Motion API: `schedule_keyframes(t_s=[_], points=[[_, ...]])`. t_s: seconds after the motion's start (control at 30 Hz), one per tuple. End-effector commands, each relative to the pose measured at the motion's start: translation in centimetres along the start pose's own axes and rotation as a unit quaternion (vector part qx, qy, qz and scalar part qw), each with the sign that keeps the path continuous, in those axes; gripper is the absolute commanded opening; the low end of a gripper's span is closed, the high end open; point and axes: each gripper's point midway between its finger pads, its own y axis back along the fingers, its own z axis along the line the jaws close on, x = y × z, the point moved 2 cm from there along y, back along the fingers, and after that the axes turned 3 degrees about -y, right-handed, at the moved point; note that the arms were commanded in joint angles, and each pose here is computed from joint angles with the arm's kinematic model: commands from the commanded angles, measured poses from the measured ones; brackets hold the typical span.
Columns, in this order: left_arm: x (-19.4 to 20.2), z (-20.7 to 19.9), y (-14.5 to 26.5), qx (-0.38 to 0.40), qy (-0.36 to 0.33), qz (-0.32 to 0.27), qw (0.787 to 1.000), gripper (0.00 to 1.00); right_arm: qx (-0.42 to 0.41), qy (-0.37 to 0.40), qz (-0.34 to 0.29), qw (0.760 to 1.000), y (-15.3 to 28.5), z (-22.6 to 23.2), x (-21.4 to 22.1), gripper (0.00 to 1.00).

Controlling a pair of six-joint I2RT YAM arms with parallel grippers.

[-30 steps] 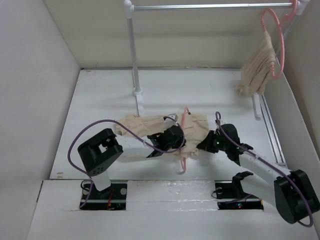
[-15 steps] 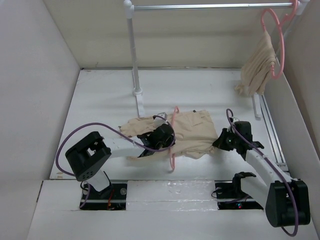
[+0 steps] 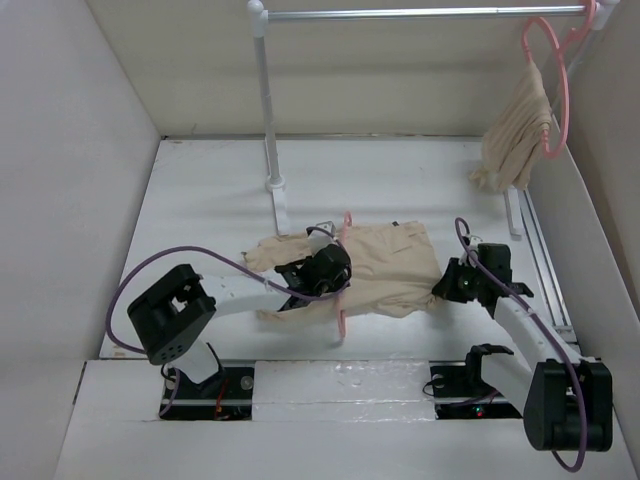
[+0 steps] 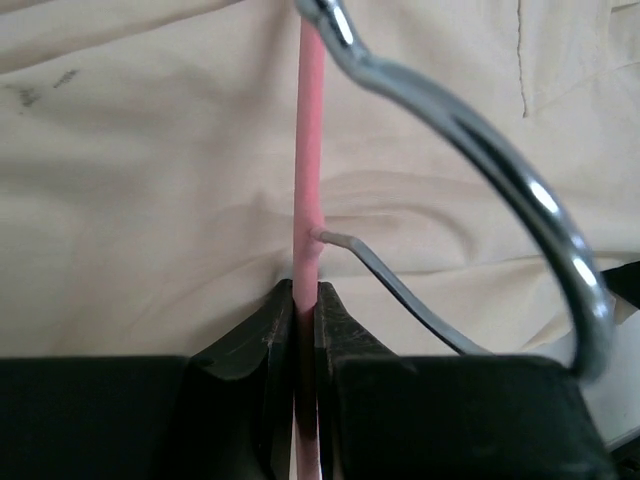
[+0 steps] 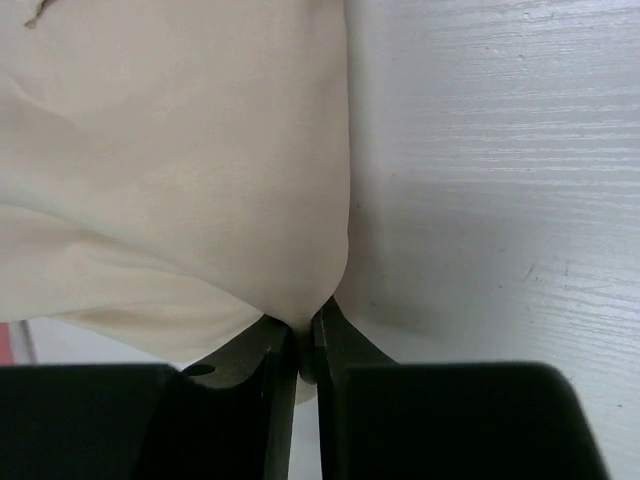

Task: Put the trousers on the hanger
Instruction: Place the trousers on the hanger, then place the hanger at the clothesline.

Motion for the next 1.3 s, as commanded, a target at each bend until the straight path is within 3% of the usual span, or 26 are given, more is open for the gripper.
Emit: schedule_keyframes(t_s=[0.0,0.07,0.1,0.2,0.3,0.43,0.53,0.6,0.73,0.97,1.27], points=[[-3.3,-1.7,2.1,0.001,-0.009,-0.052,0.999,0.0,-0.008,0.024,-0.011,1.0,0.6,0.3,-1.3,0.17],[-4.0,-2.8,2.8,0.006,-0.006,-0.052,0.999,0.0,-0.017,0.026,-0.016,0.999,1.0,0.8,-1.6,0.25],[-4.3,-3.1,3.0,0.007,-0.001,-0.053,0.999,0.0,-0.018,0.027,-0.017,0.999,1.3,0.9,-1.6,0.37],[-5.0,-4.8,4.0,0.026,0.002,-0.061,0.998,0.0,-0.036,0.036,-0.03,0.998,2.7,2.2,-2.7,0.58],[-6.1,-6.1,5.0,0.03,0.0,-0.065,0.997,0.0,-0.059,0.059,-0.047,0.995,5.2,4.4,-4.3,0.71],[-9.5,-8.9,7.4,0.043,-0.003,-0.088,0.995,0.0,-0.106,0.108,-0.111,0.982,11.1,8.6,-7.6,0.72],[-12.4,-11.3,9.2,0.058,0.0,-0.106,0.993,0.0,-0.163,0.15,-0.119,0.968,14.4,12.6,-8.5,0.68],[-15.0,-13.6,11.0,0.082,0.012,-0.127,0.988,0.0,-0.218,0.151,-0.144,0.953,16.3,15.5,-9.3,0.63],[-17.4,-15.8,12.1,0.089,0.01,-0.139,0.986,0.0,-0.338,0.136,-0.156,0.918,20.1,21.0,-8.7,0.63],[-18.7,-17.2,12.6,0.103,0.021,-0.151,0.983,0.0,-0.449,0.115,-0.156,0.872,22.5,26.1,-8.1,0.78],[-16.3,-18.0,11.6,0.117,0.027,-0.13,0.984,0.0,-0.421,0.084,-0.115,0.896,17.5,27.4,-6.1,0.78]])
